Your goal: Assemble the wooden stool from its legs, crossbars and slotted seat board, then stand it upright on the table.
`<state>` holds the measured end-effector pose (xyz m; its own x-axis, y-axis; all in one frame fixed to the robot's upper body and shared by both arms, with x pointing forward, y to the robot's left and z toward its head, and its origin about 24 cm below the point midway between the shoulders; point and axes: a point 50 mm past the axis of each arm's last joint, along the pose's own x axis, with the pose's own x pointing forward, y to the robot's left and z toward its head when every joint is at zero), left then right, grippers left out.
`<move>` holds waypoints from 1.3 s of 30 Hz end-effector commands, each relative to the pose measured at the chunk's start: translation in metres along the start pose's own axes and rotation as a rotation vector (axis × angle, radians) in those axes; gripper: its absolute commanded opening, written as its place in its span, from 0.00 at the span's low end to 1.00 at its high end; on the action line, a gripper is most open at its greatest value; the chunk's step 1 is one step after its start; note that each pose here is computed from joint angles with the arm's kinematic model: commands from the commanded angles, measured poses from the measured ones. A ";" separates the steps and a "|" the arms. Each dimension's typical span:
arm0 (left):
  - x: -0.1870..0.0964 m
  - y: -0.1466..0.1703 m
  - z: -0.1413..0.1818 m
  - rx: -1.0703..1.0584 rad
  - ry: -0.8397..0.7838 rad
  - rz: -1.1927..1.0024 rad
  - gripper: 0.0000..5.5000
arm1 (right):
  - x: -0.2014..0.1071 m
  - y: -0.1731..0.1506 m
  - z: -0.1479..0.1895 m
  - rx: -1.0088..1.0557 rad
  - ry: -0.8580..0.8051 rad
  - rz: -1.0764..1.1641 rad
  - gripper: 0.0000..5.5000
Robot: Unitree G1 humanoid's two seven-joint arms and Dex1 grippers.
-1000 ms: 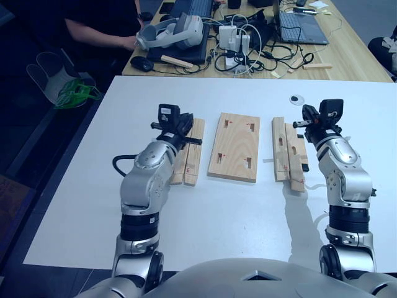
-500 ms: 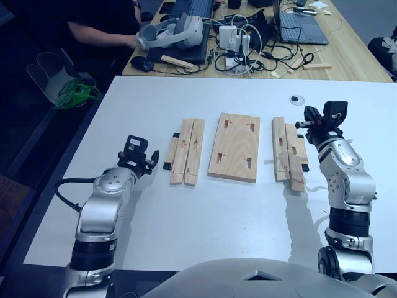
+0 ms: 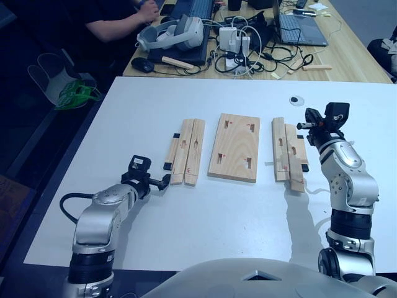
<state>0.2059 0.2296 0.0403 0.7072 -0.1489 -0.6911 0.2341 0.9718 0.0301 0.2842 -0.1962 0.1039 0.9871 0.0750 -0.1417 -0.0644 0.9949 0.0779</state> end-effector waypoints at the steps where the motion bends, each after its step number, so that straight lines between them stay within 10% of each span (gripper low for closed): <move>1: 0.010 -0.002 -0.001 0.010 0.059 -0.044 0.88 | 0.001 0.002 0.003 0.004 0.001 0.001 0.00; 12: 0.045 0.023 -0.025 -0.020 0.171 0.049 0.88 | 0.006 0.011 0.009 0.039 -0.031 -0.008 0.00; 39: 0.046 0.033 -0.074 -0.063 0.244 -0.004 0.23 | 0.010 -0.010 0.012 0.111 -0.034 -0.112 0.00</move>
<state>0.2484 0.2504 0.0149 0.7400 -0.2301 -0.6320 0.3057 0.9521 0.0112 0.2920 -0.2049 0.1089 0.9901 -0.0307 -0.1370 0.0539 0.9841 0.1693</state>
